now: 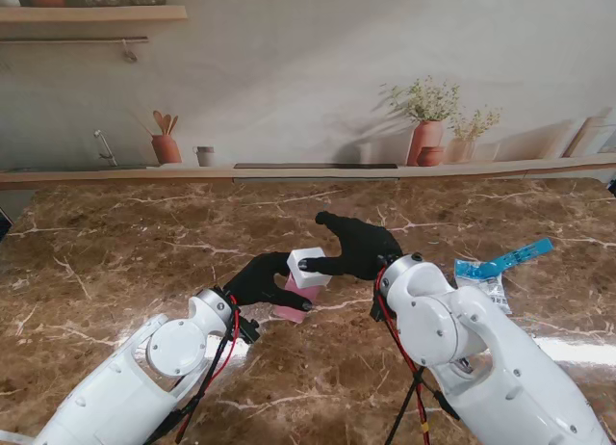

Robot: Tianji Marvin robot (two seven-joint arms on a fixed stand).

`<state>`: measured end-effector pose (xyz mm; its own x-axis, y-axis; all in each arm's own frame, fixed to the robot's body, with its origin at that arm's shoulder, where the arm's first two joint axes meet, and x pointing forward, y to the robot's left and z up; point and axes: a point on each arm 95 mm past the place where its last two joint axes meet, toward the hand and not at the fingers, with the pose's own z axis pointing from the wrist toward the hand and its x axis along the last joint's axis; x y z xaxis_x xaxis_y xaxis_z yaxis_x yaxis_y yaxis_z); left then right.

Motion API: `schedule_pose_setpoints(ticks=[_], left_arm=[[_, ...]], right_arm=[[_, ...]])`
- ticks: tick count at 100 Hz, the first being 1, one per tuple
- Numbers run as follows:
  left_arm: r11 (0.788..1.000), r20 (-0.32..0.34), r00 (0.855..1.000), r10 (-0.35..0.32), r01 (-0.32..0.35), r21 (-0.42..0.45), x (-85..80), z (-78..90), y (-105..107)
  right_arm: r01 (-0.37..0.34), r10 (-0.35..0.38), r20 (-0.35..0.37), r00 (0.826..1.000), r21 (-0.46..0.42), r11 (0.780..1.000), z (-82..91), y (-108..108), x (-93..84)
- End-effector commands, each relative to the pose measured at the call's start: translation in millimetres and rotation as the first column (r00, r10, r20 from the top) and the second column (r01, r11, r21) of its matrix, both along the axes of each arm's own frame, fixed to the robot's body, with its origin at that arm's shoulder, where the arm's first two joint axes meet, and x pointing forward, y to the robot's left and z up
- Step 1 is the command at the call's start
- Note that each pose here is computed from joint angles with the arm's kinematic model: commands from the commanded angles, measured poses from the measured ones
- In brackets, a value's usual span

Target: Fill the seasoning bottle

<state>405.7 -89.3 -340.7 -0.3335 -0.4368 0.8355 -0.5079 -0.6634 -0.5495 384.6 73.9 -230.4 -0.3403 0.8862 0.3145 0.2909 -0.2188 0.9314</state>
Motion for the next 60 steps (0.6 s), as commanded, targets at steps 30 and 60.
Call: schedule_pose_setpoints(ticks=[30,60], left_arm=[[1.000,0.021,1.000,-0.016,0.016,0.000,-1.6,4.3,-5.1],[1.000,0.027,1.000,-0.012,0.012,-0.002,-2.2,5.0,-5.4]], right_arm=[[-0.099,0.092,-0.093,0.991,-0.064,0.993,-5.4,23.6,1.3],[-0.326,0.326,-0.082,0.942,0.009,0.945,-2.1,23.3,-0.9]])
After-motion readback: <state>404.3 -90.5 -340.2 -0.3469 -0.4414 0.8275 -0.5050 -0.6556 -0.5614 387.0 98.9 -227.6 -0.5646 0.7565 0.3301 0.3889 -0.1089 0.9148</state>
